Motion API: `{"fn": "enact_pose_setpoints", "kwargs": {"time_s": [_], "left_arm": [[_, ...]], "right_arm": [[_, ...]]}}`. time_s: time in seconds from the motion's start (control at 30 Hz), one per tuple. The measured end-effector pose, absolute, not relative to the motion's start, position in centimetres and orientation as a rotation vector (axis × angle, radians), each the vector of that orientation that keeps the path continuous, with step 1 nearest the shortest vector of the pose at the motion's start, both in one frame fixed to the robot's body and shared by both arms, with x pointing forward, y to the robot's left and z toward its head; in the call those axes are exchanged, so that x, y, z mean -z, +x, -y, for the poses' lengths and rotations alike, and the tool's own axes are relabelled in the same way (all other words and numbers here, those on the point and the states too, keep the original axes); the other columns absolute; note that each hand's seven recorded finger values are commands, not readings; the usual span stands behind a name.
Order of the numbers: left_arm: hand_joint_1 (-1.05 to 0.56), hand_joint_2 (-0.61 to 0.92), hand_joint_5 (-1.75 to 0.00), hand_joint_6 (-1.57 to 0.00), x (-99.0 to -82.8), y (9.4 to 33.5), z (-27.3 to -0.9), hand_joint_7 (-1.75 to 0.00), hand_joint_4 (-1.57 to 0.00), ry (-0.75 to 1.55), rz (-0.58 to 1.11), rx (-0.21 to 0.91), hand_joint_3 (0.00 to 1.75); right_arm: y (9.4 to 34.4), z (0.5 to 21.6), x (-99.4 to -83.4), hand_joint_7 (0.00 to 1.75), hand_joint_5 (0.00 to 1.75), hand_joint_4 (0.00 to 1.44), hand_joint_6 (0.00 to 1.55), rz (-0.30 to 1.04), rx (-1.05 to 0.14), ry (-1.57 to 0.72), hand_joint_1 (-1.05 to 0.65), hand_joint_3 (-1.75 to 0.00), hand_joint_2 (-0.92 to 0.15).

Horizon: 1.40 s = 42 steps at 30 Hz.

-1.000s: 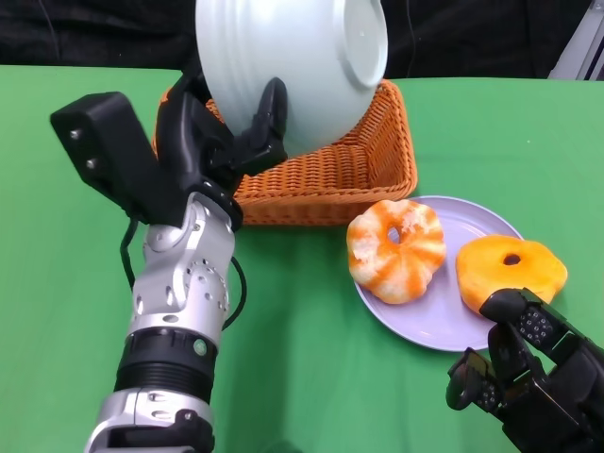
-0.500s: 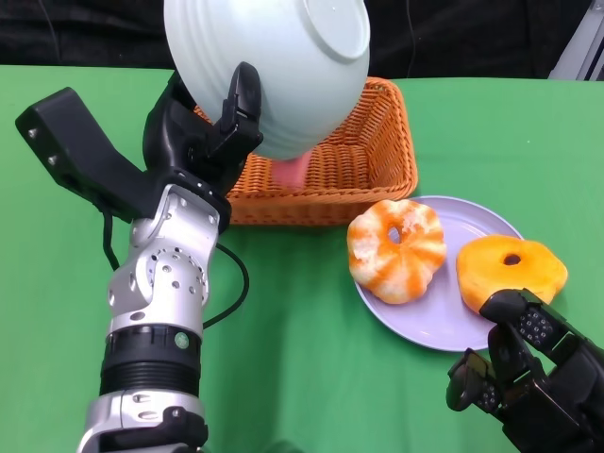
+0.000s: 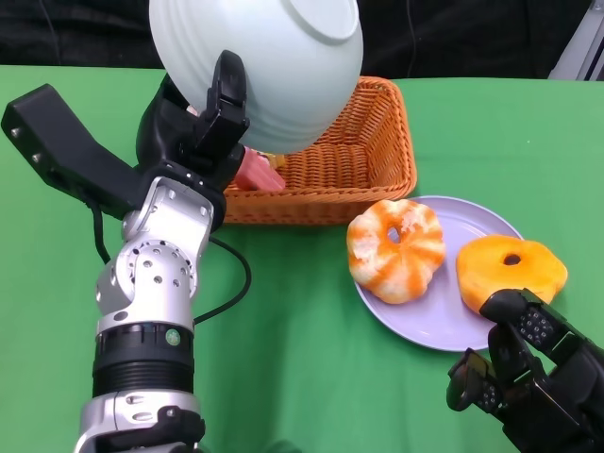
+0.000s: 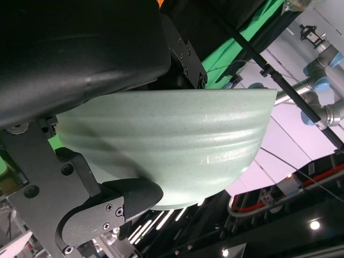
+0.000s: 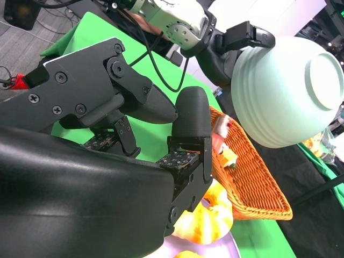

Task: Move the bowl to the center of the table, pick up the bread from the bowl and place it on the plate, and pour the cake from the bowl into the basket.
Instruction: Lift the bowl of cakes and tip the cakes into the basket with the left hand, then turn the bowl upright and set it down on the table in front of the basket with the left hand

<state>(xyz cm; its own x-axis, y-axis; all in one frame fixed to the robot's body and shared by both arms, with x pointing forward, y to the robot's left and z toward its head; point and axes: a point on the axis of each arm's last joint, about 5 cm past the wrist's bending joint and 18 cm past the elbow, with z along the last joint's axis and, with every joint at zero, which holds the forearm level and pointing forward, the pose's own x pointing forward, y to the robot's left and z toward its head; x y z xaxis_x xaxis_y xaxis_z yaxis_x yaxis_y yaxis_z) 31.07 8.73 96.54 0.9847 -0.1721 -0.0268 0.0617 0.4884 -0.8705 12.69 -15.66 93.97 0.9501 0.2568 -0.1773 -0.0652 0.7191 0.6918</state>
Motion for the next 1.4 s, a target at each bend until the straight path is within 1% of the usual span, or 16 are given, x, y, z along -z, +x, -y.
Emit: {"fn": "enact_pose_setpoints", "kwargs": {"time_s": [0.1,0.2,0.33,0.4,0.47,0.53,0.6,0.7,0.83,0.93,1.0,1.03,1.13,1.3,1.4], "left_arm": [[-0.13,0.54,-1.75,-0.76,-96.8,31.0,-8.8,-1.75,-0.9,-1.074,-0.121,0.142,1.47],[-0.17,0.55,-1.75,-0.75,-96.9,31.0,-8.9,-1.75,-0.89,-1.114,-0.147,0.131,1.45],[-0.2,0.58,-1.75,-0.74,-97.3,30.9,-9.0,-1.75,-0.88,-1.171,-0.18,0.134,1.38],[-0.22,0.63,-1.75,-0.74,-97.5,30.9,-9.2,-1.75,-0.88,-1.2,-0.187,0.138,1.3],[-0.22,0.66,-1.75,-0.74,-97.8,30.8,-9.2,-1.75,-0.89,-1.206,-0.188,0.143,1.28],[-0.21,0.66,-1.75,-0.75,-98.0,30.8,-9.1,-1.75,-0.89,-1.196,-0.174,0.153,1.3],[-0.16,0.58,-1.75,-0.78,-98.4,30.6,-8.8,-1.75,-0.91,-1.146,-0.158,0.171,1.45],[-0.14,0.55,-1.75,-0.78,-98.5,30.2,-8.5,-1.75,-0.91,-1.032,-0.121,0.215,1.52],[-0.13,0.56,-1.75,-0.77,-98.3,29.6,-8.6,-1.75,-0.92,-0.87,-0.066,0.258,1.55],[-0.11,0.54,-1.75,-0.79,-98.2,29.3,-9.8,-1.75,-0.94,-0.64,0.036,0.302,1.58],[-0.1,0.52,-1.75,-0.8,-98.4,29.3,-10.3,-1.75,-0.95,-0.565,0.078,0.313,1.6],[-0.1,0.43,-1.75,-0.81,-98.5,29.1,-10.6,-1.75,-0.97,-0.508,0.104,0.309,1.63],[-0.09,0.35,-1.75,-0.81,-98.7,28.2,-12.5,-1.75,-0.98,-0.236,0.22,0.3,1.67],[-0.07,0.32,-1.75,-0.79,-98.9,27.2,-14.2,-1.75,-0.97,0.006,0.328,0.309,1.66],[-0.04,0.31,-1.75,-0.77,-99.3,26.3,-15.8,-1.75,-0.96,0.259,0.458,0.317,1.63]], "right_arm": [[12.7,15.7,-94.0,1.75,1.75,0.76,0.54,-0.27,-0.18,0.749,-0.2,-0.93,-0.74],[12.7,15.7,-94.0,1.75,1.75,0.77,0.54,-0.268,-0.179,0.748,-0.2,-0.93,-0.74],[12.7,15.7,-94.1,1.75,1.75,0.76,0.54,-0.264,-0.181,0.746,-0.2,-0.93,-0.73],[12.7,15.7,-94.1,1.75,1.75,0.77,0.54,-0.264,-0.181,0.746,-0.2,-0.93,-0.73],[12.7,15.7,-94.1,1.75,1.75,0.77,0.54,-0.264,-0.181,0.746,-0.2,-0.93,-0.73],[12.7,15.7,-94.1,1.75,1.75,0.77,0.54,-0.265,-0.181,0.745,-0.2,-0.94,-0.73],[12.7,15.7,-94.1,1.75,1.75,0.77,0.54,-0.265,-0.182,0.745,-0.19,-0.94,-0.73],[12.7,15.6,-94.1,1.75,1.75,0.77,0.54,-0.265,-0.183,0.745,-0.2,-0.94,-0.73],[12.7,15.6,-94.1,1.75,1.75,0.77,0.54,-0.266,-0.186,0.746,-0.2,-0.94,-0.72],[12.7,15.7,-94.0,1.75,1.75,0.77,0.55,-0.268,-0.185,0.745,-0.2,-0.94,-0.72],[12.7,15.7,-94.0,1.75,1.75,0.77,0.55,-0.27,-0.185,0.745,-0.2,-0.95,-0.72],[12.8,15.6,-94.0,1.75,1.75,0.77,0.55,-0.269,-0.19,0.746,-0.2,-0.95,-0.72],[12.8,15.6,-93.9,1.75,1.75,0.77,0.55,-0.271,-0.19,0.745,-0.2,-0.95,-0.72],[12.8,15.6,-93.9,1.74,1.75,0.77,0.55,-0.271,-0.198,0.746,-0.19,-0.95,-0.71],[12.8,15.7,-93.8,1.73,1.75,0.77,0.56,-0.275,-0.193,0.745,-0.18,-0.96,-0.71]]}}
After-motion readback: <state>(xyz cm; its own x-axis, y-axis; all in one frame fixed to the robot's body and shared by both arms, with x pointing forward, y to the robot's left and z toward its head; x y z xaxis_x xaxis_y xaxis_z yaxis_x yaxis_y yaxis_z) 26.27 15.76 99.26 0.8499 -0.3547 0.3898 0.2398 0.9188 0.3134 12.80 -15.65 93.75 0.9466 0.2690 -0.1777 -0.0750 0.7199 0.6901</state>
